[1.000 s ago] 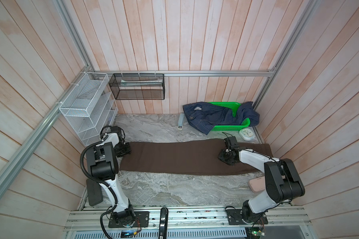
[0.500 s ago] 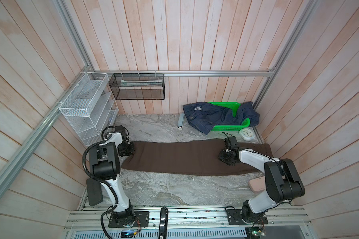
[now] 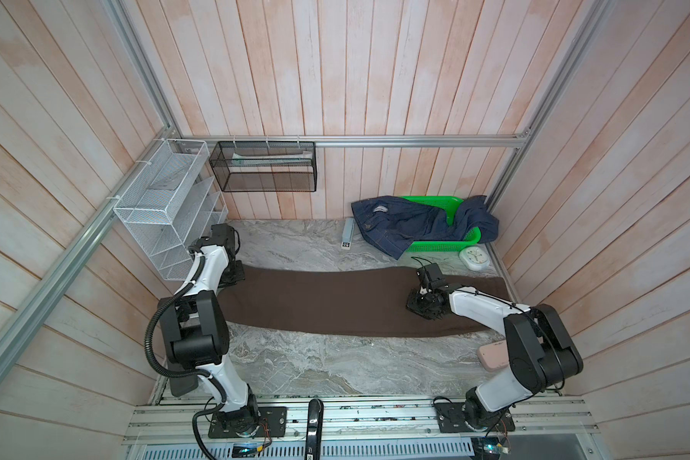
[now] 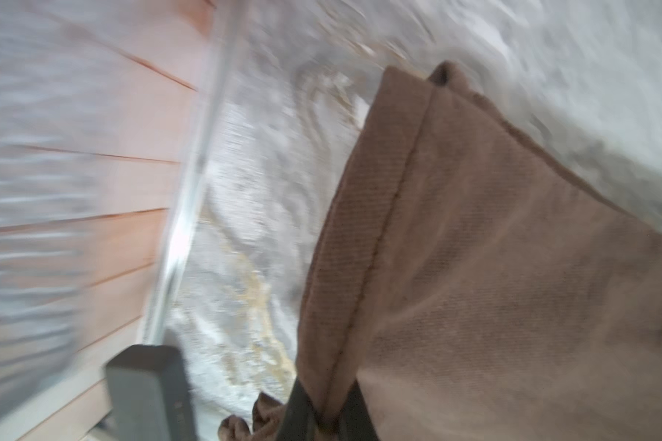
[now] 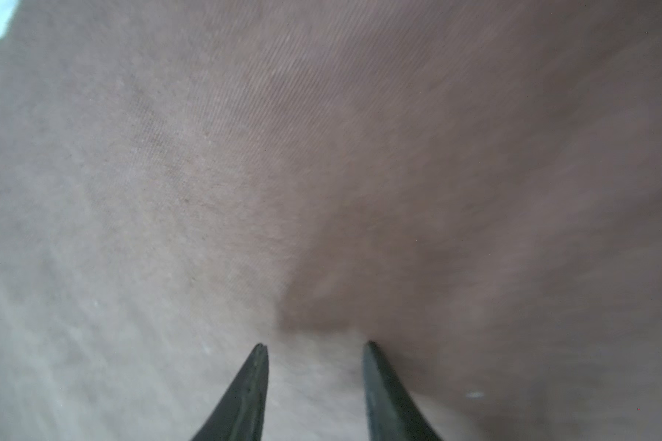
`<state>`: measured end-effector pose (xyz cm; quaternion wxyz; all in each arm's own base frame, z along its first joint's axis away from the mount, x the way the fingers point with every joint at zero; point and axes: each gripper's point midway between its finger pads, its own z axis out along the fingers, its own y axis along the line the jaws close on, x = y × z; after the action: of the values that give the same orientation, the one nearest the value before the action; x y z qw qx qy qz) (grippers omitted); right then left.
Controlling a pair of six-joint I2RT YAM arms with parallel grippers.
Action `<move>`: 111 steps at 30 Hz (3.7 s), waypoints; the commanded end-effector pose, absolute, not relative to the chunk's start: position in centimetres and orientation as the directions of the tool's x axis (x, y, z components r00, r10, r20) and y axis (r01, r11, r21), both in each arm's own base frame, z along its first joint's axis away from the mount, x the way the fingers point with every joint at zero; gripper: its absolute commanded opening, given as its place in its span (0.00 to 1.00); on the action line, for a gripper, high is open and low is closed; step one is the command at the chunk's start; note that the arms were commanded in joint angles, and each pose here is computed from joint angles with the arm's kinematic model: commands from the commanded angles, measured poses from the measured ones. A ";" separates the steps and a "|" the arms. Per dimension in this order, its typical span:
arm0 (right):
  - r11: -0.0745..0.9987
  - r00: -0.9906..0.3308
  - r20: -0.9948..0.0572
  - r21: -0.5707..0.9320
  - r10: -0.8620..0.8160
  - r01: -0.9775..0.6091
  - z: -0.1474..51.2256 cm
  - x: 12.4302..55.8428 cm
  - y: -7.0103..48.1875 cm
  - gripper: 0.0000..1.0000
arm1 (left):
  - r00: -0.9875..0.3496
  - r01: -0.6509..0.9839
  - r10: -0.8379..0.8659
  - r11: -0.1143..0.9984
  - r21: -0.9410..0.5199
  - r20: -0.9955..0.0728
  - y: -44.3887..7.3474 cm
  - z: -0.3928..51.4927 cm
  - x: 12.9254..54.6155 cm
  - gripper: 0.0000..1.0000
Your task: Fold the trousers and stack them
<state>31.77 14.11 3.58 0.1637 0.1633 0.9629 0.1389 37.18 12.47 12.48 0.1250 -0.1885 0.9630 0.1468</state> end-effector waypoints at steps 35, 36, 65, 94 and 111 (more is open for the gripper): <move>0.889 -0.828 -0.407 0.404 0.386 0.217 10.4 33.7 14.0 0.48 | -0.954 -0.136 -0.242 0.875 -0.464 -0.175 -25.0 14.1 37.9 0.00; 0.887 -0.822 -0.411 0.404 0.395 0.224 10.5 33.6 13.6 0.48 | -0.957 -0.125 -0.231 0.875 -0.469 -0.177 -26.3 14.0 38.2 0.00; 0.874 -0.791 -0.429 0.413 0.435 0.257 11.7 33.6 11.7 0.48 | -0.986 0.063 -0.040 0.806 -0.588 -0.160 -38.7 14.7 37.5 0.52; 0.899 -0.825 -0.441 0.404 0.354 0.170 11.7 33.5 15.5 0.48 | -0.983 -0.079 -0.131 0.936 -0.343 -0.131 -10.9 5.1 34.3 0.72; 0.896 -0.815 -0.442 0.398 0.373 0.195 11.4 32.9 14.9 0.48 | -0.995 -0.085 -0.098 0.884 -0.461 -0.003 -11.5 1.0 33.6 0.27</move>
<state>33.38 15.38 11.42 0.2601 0.1451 0.9376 0.1792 35.04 -11.08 2.60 0.0443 -0.0505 0.9709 -0.2299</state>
